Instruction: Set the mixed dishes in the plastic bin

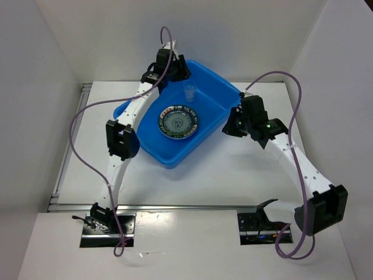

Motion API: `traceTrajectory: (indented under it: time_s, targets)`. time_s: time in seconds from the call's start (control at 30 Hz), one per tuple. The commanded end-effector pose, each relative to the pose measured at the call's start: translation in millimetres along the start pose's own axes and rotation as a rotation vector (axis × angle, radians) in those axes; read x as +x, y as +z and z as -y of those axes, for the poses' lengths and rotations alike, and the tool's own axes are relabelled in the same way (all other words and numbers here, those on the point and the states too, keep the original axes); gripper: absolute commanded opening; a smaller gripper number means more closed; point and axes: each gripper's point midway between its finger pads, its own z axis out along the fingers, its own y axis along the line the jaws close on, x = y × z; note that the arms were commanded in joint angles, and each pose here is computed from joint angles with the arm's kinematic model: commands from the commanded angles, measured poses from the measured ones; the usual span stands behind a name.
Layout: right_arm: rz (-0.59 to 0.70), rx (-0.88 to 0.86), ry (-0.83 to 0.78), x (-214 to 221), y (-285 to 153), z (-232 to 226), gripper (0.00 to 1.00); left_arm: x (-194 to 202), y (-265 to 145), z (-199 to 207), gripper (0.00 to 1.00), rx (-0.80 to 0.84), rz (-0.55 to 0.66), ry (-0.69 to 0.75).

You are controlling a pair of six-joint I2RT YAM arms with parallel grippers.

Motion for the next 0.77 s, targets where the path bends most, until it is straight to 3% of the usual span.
traceTrajectory:
  time_s: [0.0, 0.03, 0.1, 0.13, 0.17, 0.23, 0.27, 0.33, 0.5, 0.73]
  targets:
    - [0.165, -0.032, -0.029, -28, -35, -6, 0.19, -84, -118, 103, 0.59, 0.284, 0.114, 0.084]
    - [0.198, -0.038, -0.029, -31, -48, -7, 0.31, -63, -137, 111, 0.8, 0.29, 0.067, 0.088]
    - [0.208, -0.018, -0.027, -28, -56, -1, 0.34, -45, -156, 101, 0.93, 0.216, 0.074, 0.109]
    - [0.218, -0.024, -0.027, -28, -62, -2, 0.42, -65, -203, 124, 0.99, 0.25, 0.173, 0.115]
    - [0.198, -0.013, -0.027, -22, -60, 2, 0.47, -25, -199, 101, 1.0, 0.178, 0.108, 0.117]
    - [0.192, -0.002, -0.021, -20, -63, 6, 0.61, -38, -245, 86, 1.0, 0.066, 0.176, 0.1]
    - [0.182, 0.004, -0.02, -15, -63, 9, 0.79, -34, -256, 80, 1.0, 0.033, 0.178, 0.087]
    - [0.192, -0.002, -0.021, -14, -68, 9, 0.98, -31, -291, 62, 1.0, -0.013, 0.209, 0.048]
    - [0.262, -0.035, 0.037, -10, -97, 8, 1.0, -16, -369, 33, 1.0, -0.047, 0.257, -0.056]
    - [0.334, -0.104, 0.095, 0, -138, 5, 1.0, 58, -406, -22, 1.0, -0.172, 0.116, -0.112]
